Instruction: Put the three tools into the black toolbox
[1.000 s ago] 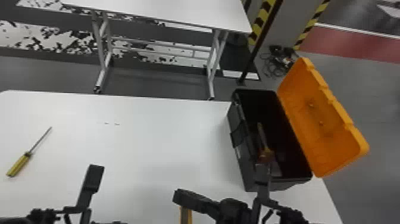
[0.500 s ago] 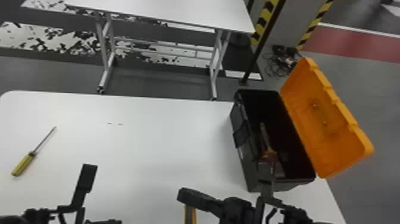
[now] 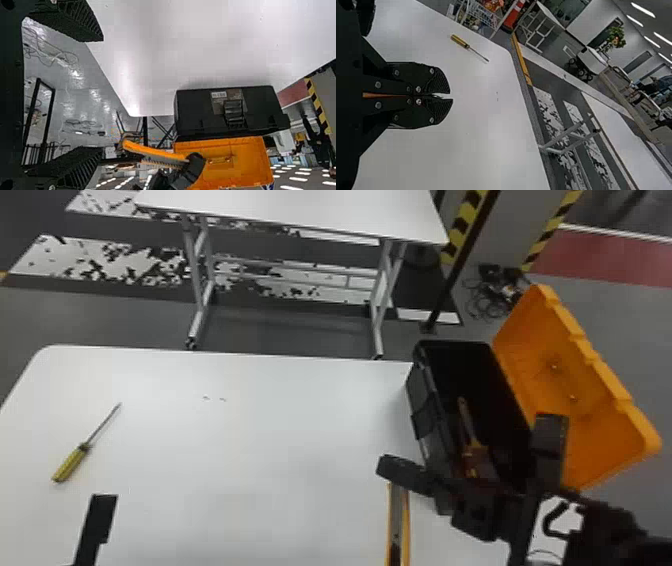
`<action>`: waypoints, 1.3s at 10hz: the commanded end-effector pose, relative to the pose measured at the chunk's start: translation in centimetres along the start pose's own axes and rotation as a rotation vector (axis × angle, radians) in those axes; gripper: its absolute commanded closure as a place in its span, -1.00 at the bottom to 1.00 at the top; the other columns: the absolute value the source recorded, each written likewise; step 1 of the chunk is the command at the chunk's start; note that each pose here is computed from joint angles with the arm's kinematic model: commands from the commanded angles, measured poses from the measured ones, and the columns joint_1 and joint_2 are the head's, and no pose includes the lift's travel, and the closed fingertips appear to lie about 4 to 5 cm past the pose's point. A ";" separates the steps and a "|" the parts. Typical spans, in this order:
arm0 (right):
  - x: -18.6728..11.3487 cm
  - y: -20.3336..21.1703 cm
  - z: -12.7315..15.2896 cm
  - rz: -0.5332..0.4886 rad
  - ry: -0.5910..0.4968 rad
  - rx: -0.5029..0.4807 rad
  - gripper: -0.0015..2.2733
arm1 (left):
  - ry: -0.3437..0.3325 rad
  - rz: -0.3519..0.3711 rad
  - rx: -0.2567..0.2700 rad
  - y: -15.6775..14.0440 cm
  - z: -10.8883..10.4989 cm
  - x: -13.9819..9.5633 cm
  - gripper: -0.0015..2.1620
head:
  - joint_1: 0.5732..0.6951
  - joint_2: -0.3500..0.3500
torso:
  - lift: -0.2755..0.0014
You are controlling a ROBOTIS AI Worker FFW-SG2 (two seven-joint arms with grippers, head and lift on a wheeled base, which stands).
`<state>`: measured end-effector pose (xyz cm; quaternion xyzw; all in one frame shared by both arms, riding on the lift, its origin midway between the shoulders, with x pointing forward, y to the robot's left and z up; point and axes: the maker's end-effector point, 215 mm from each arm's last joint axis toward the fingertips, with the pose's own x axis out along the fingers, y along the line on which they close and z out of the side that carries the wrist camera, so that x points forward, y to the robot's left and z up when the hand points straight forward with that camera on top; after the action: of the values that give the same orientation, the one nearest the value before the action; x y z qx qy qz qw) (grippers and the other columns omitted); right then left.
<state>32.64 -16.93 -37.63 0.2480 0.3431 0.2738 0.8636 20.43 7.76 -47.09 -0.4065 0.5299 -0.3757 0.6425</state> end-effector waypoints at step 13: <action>-1.7 -15.2 15.8 -0.283 -0.163 -0.531 0.96 | -0.004 0.003 -0.055 -0.5 -4.5 -1.6 -0.97 | 1.00 -1.00 | 0.62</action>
<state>47.45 -32.95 -36.00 -0.0106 0.2319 0.2071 0.9504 16.00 8.50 -46.65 -0.4218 0.5373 -0.3594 0.6358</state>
